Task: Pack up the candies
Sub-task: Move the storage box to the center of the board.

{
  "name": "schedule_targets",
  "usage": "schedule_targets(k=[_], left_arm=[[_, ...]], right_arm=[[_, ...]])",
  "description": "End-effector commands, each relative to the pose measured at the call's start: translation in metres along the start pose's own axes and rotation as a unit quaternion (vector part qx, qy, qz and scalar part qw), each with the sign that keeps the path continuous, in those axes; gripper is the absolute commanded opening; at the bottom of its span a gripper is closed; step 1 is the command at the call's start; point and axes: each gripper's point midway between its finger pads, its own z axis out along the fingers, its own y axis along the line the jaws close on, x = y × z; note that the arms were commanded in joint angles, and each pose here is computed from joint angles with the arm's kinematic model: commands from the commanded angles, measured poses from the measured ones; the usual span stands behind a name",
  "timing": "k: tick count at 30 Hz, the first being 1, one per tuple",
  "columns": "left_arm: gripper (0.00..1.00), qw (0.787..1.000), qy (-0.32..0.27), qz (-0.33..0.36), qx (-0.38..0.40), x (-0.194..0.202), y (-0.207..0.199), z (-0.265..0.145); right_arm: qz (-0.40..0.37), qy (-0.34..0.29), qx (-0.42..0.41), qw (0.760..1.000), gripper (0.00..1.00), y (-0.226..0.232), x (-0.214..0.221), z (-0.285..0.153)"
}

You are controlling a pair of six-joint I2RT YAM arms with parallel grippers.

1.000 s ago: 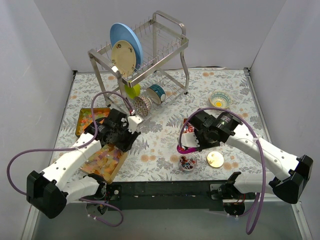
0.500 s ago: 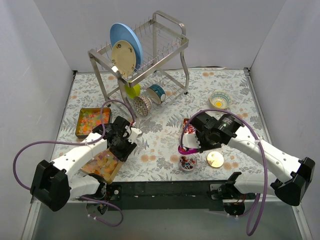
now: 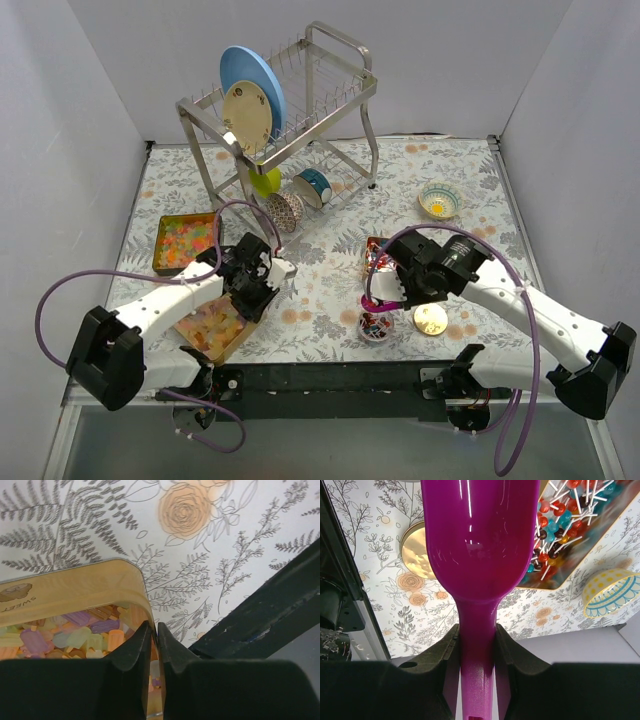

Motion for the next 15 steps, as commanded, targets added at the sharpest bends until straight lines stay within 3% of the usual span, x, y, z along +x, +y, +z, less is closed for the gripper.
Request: schedule_targets(k=[1, 9, 15], left_arm=[[0.01, 0.997, -0.002, 0.061, 0.055, -0.010, -0.030, 0.002], [0.00, 0.987, 0.036, 0.123, 0.101, -0.015, -0.068, 0.009], [0.00, 0.980, 0.014, 0.144, 0.140, -0.049, -0.101, 0.006]], right_arm=[[0.015, -0.006, 0.026, 1.000, 0.01, -0.004, 0.006, -0.005], [0.025, -0.013, 0.031, 0.999, 0.01, -0.004, 0.014, -0.005], [0.078, -0.024, 0.043, 0.996, 0.01, -0.015, 0.025, -0.007]])
